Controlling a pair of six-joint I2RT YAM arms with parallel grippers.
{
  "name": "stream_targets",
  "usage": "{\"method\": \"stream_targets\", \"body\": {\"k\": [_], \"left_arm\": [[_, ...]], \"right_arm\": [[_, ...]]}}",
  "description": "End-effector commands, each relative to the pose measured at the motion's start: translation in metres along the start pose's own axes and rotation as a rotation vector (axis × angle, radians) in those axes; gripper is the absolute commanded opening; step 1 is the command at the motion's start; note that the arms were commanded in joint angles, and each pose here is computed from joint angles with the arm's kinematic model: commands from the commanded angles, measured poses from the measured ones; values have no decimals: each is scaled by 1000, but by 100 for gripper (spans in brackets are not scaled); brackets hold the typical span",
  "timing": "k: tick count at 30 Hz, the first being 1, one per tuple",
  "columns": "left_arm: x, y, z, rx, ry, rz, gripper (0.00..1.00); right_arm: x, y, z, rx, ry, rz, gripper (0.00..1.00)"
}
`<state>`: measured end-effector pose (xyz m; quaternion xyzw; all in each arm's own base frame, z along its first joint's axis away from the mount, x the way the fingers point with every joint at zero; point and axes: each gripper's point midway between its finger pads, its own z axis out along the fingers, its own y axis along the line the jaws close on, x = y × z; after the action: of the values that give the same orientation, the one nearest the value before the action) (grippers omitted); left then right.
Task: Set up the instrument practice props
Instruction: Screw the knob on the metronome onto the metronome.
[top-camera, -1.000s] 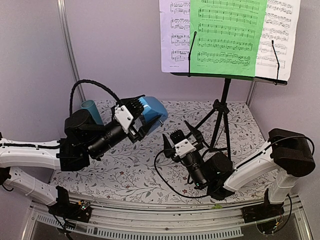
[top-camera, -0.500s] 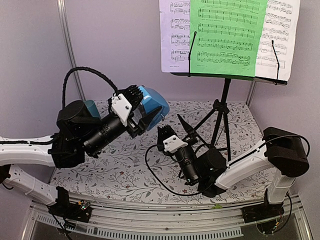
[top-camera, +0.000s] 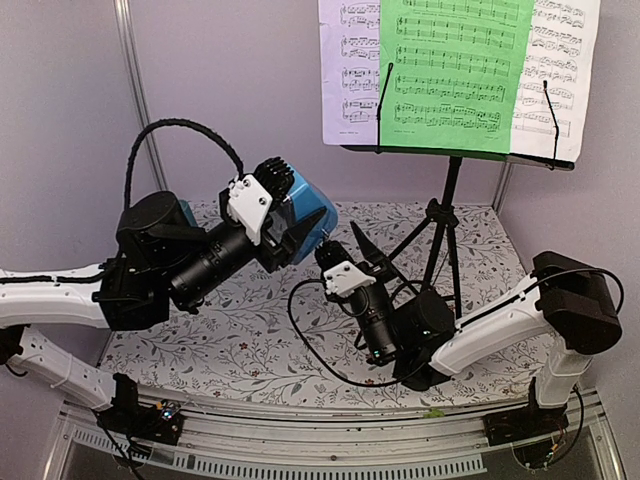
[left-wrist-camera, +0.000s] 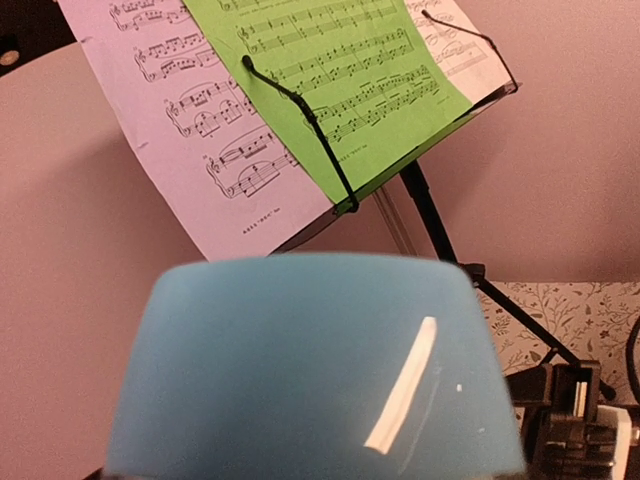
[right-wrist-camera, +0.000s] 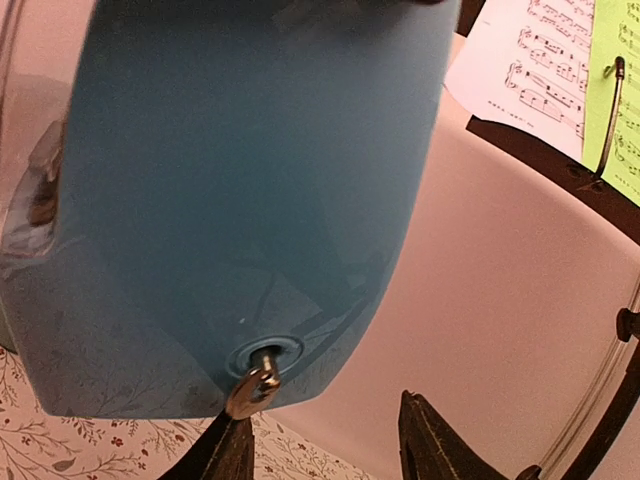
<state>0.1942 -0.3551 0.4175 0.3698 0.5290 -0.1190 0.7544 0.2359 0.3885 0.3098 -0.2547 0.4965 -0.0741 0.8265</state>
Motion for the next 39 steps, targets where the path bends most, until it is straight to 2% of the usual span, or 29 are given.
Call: {"method": "stream_targets", "body": {"k": [1,5,14,22,25,30,34,39], "left_arm": [[-36,13,-2,-32,-80,-77,0],[-36,13,0,-31,-70,-82,0],[-40,15,0,-29,-74,-91,0],[-47,21,0,-36,-72,-92,0],[-53,17,2,-2,-65,-65,0],[-60,14,13,14,-12,-13,0],[-61,10,21,14,23,15,0],[-62,3,29,30,63,36,0]], "right_arm": [[-28,-52,0,132,-60,163,47],[-29,-53,-2,113,-55,158,42],[-31,-30,-10,-10,-73,122,41],[-24,-19,-23,-163,-52,121,47],[-25,-18,-32,-221,-71,173,52],[-23,-17,-34,-187,-116,158,60],[-24,-13,-30,-160,-148,150,61],[-29,-29,-20,-86,-170,181,60]]}}
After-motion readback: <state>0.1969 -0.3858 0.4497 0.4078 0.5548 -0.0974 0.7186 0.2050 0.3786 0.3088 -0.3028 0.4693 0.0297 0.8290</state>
